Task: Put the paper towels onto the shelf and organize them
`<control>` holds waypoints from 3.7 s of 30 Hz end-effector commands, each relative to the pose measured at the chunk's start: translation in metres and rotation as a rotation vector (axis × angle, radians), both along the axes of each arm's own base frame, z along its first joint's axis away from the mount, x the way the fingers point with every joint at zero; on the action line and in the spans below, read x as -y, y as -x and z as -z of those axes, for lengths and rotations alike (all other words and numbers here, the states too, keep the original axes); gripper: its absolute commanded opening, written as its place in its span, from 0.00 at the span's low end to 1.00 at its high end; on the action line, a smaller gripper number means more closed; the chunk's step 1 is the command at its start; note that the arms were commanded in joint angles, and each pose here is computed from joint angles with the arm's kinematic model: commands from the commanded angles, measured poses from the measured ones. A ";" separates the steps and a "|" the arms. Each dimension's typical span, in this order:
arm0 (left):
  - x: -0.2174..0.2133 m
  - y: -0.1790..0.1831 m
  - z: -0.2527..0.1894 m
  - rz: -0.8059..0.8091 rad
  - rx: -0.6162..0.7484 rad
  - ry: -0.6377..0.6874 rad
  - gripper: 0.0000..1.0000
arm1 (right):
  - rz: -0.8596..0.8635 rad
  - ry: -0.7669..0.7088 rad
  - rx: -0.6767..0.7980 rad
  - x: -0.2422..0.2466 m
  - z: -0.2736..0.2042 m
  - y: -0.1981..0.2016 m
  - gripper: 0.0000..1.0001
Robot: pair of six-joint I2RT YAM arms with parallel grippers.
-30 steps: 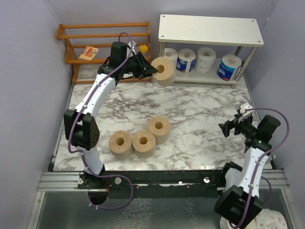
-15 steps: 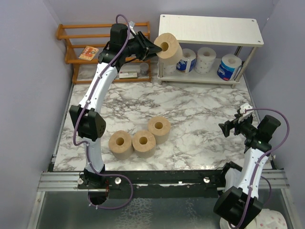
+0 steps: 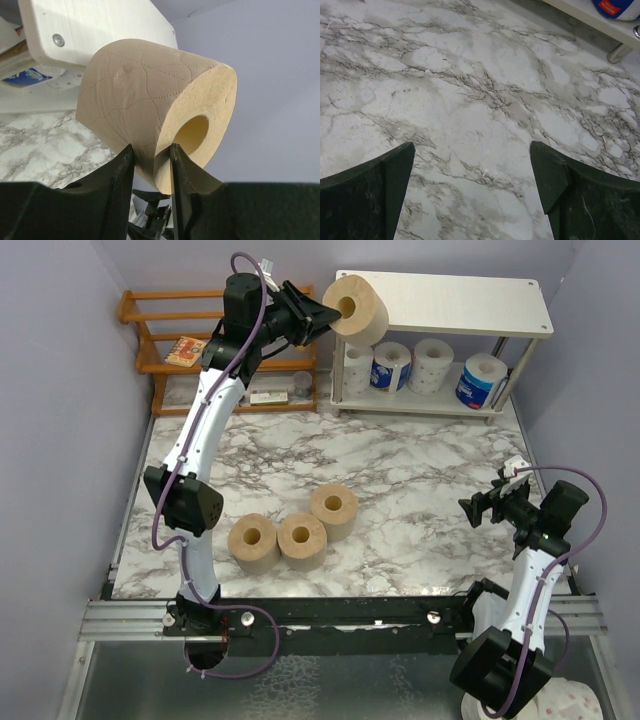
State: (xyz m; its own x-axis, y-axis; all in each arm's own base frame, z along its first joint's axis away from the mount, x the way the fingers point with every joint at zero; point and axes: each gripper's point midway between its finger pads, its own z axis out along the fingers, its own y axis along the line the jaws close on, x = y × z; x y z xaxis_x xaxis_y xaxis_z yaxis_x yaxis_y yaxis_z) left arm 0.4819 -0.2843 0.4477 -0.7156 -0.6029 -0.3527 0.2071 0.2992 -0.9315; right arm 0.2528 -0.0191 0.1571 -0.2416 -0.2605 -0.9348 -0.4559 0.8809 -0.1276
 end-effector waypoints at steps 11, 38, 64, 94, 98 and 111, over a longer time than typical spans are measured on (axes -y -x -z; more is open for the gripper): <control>0.002 -0.031 -0.064 -0.179 0.264 0.076 0.00 | -0.003 -0.001 -0.006 0.003 0.003 -0.002 0.99; 0.040 -0.062 -0.046 -0.292 0.403 -0.026 0.00 | 0.012 -0.001 -0.009 0.005 0.003 -0.003 0.99; -0.250 0.055 0.164 -0.181 0.114 -0.903 0.77 | 0.273 -0.125 0.007 0.041 -0.155 -0.028 0.99; -0.323 0.185 0.316 -0.155 -0.194 -1.291 0.69 | -0.423 0.156 -0.176 -0.226 -0.009 -0.184 0.80; -0.324 0.190 0.323 -0.145 -0.208 -1.265 0.69 | -0.506 0.171 -0.208 -0.252 0.015 -0.178 0.77; -0.308 0.191 0.342 -0.032 -0.203 -1.140 0.66 | -0.661 0.095 -0.281 -0.297 0.033 -0.156 0.77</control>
